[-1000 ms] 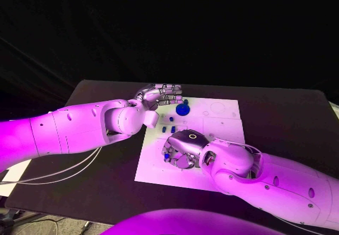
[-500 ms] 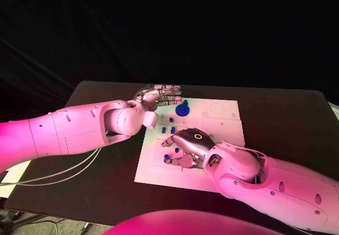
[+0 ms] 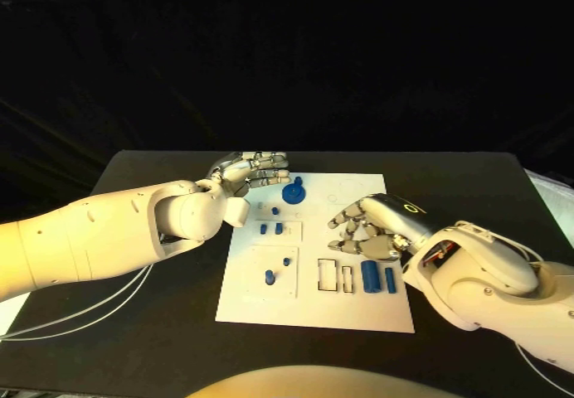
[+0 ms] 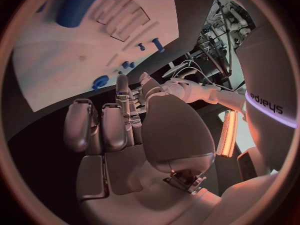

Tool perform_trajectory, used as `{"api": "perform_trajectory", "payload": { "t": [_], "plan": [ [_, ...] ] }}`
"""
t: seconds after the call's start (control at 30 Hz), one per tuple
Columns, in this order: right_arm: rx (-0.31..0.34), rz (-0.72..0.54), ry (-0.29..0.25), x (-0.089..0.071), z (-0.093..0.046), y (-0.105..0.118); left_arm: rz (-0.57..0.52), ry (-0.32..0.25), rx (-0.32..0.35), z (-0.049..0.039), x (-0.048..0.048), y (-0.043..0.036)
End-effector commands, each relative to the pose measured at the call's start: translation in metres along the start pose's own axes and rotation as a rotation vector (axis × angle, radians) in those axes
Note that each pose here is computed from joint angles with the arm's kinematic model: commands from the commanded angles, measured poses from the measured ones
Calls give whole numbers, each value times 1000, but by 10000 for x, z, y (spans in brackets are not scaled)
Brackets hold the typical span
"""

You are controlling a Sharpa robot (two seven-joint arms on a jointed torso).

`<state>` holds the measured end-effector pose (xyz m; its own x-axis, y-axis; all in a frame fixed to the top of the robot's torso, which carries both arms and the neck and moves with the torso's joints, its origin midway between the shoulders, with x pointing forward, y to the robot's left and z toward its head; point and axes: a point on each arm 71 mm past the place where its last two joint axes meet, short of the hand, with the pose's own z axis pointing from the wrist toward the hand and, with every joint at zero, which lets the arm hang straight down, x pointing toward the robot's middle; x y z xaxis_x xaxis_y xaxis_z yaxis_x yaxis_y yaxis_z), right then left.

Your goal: Assemble the parts on the task board

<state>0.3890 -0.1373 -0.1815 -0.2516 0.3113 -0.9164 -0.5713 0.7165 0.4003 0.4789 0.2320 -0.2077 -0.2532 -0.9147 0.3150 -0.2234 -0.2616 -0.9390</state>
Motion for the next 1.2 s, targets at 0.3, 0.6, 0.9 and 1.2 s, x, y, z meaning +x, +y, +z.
{"api": "perform_trajectory", "payload": {
  "t": [0.3,0.6,0.9,1.2],
  "plan": [
    [393,121,158,-30,-441,-464,0,32,10,-6,14,-15],
    [485,44,222,65,-524,-527,0,37,11,1,22,-12],
    [472,44,259,230,-444,-459,0,38,12,1,24,-12],
    [455,36,275,322,-369,-413,-2,42,13,-1,29,-13]
  ]
}}
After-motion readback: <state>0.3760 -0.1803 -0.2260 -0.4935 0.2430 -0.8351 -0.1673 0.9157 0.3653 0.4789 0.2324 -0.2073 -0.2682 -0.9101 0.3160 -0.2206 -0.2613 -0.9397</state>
